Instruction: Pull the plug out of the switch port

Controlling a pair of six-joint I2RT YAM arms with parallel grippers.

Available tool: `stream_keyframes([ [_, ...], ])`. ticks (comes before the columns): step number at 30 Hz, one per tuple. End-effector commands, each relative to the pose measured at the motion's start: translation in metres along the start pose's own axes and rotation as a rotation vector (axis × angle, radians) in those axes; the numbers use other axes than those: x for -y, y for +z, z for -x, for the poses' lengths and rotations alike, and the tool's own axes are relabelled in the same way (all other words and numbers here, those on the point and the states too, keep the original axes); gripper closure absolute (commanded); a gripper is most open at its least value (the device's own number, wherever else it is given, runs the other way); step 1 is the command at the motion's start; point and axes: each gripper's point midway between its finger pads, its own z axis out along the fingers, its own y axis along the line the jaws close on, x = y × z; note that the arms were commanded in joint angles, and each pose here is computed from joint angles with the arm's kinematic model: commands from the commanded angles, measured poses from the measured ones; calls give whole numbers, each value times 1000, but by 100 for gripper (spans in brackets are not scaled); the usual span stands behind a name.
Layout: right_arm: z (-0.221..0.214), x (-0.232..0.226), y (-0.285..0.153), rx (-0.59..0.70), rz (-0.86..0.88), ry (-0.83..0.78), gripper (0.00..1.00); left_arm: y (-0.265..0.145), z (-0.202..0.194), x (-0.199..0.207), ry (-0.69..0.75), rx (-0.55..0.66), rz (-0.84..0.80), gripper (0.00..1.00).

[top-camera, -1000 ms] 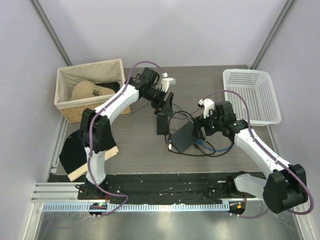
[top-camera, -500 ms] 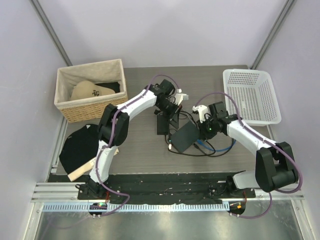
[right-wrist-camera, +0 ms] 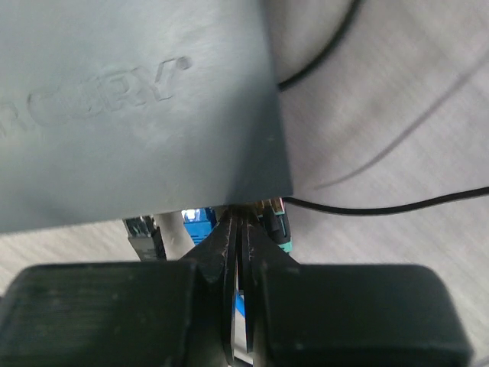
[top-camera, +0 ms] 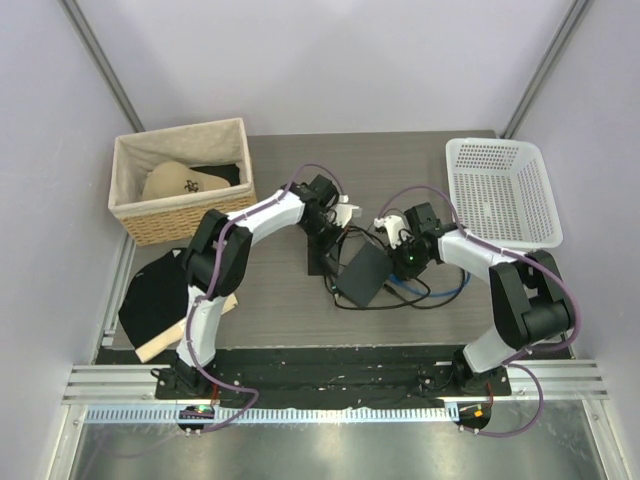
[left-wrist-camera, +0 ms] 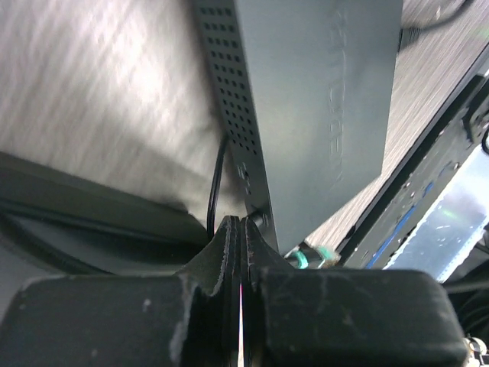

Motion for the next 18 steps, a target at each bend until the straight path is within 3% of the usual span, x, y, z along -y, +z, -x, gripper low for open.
stream_keyframes([
  [1,50,20,-2,122,-64,-55,93,-13,-14,1,0,-2,47,100],
  [12,98,22,16,154,18,-147,91,6,-13,34,72,-32,-13,100],
  [18,117,32,2,168,-21,-199,89,6,-5,37,77,-30,-25,100],
])
